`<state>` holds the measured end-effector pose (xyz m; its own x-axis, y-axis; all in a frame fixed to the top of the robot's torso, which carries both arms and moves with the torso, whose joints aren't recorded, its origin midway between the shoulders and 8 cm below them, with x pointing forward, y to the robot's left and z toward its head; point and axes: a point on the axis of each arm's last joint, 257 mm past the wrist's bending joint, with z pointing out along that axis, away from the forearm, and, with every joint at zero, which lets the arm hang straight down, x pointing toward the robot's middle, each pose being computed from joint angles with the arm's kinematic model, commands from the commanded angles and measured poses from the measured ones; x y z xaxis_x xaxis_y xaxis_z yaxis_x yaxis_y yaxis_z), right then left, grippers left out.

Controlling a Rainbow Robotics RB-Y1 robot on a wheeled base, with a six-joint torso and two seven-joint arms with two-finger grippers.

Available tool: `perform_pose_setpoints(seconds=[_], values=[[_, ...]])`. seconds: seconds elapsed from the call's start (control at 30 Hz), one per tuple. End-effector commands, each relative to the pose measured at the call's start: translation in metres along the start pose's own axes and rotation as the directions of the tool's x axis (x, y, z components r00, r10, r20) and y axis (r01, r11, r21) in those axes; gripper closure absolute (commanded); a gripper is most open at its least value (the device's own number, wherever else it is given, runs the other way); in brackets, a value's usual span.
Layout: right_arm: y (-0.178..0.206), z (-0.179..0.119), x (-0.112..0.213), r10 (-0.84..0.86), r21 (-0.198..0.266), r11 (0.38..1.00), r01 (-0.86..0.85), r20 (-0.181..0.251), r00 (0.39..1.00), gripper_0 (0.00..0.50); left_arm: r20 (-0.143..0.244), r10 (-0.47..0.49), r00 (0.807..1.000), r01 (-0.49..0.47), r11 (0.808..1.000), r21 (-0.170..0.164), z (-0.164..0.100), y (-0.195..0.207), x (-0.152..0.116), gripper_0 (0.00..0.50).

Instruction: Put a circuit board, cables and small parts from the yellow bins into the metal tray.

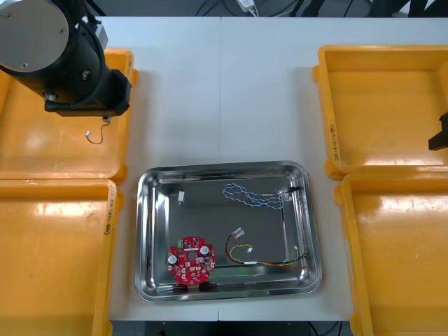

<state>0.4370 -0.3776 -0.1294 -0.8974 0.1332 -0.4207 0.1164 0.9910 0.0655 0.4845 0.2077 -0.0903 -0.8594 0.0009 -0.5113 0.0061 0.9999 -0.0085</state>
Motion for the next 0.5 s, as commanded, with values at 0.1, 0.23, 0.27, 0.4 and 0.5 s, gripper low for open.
perform_pose_setpoints(seconds=[0.1, 0.23, 0.27, 0.4, 0.5], values=[[-0.022, -0.017, -0.001, 0.033, 0.041, 0.999, -0.034, 0.028, 0.999, 0.0, 0.077, 0.001, 0.997, -0.007, 0.997, 0.081, -0.02, -0.052, -0.013, 0.5], [-0.023, -0.016, 0.002, 0.025, 0.041, 0.999, -0.026, 0.028, 0.999, 0.0, 0.068, -0.022, 0.997, 0.016, 0.996, 0.084, -0.011, -0.071, -0.005, 0.5], [-0.023, -0.016, 0.003, 0.024, 0.041, 0.999, -0.025, 0.029, 0.999, 0.0, 0.063, -0.026, 0.998, 0.02, 0.996, 0.084, -0.009, -0.074, -0.003, 0.5], [-0.024, -0.013, 0.006, 0.02, 0.038, 0.999, -0.021, 0.035, 0.999, 0.0, 0.035, -0.041, 0.999, 0.037, 0.994, 0.1, 0.001, -0.088, 0.011, 0.5], [-0.024, -0.012, 0.006, 0.017, 0.035, 0.999, -0.019, 0.046, 0.999, 0.0, 0.013, -0.049, 0.999, 0.047, 0.993, 0.112, 0.009, -0.097, 0.022, 0.5]])
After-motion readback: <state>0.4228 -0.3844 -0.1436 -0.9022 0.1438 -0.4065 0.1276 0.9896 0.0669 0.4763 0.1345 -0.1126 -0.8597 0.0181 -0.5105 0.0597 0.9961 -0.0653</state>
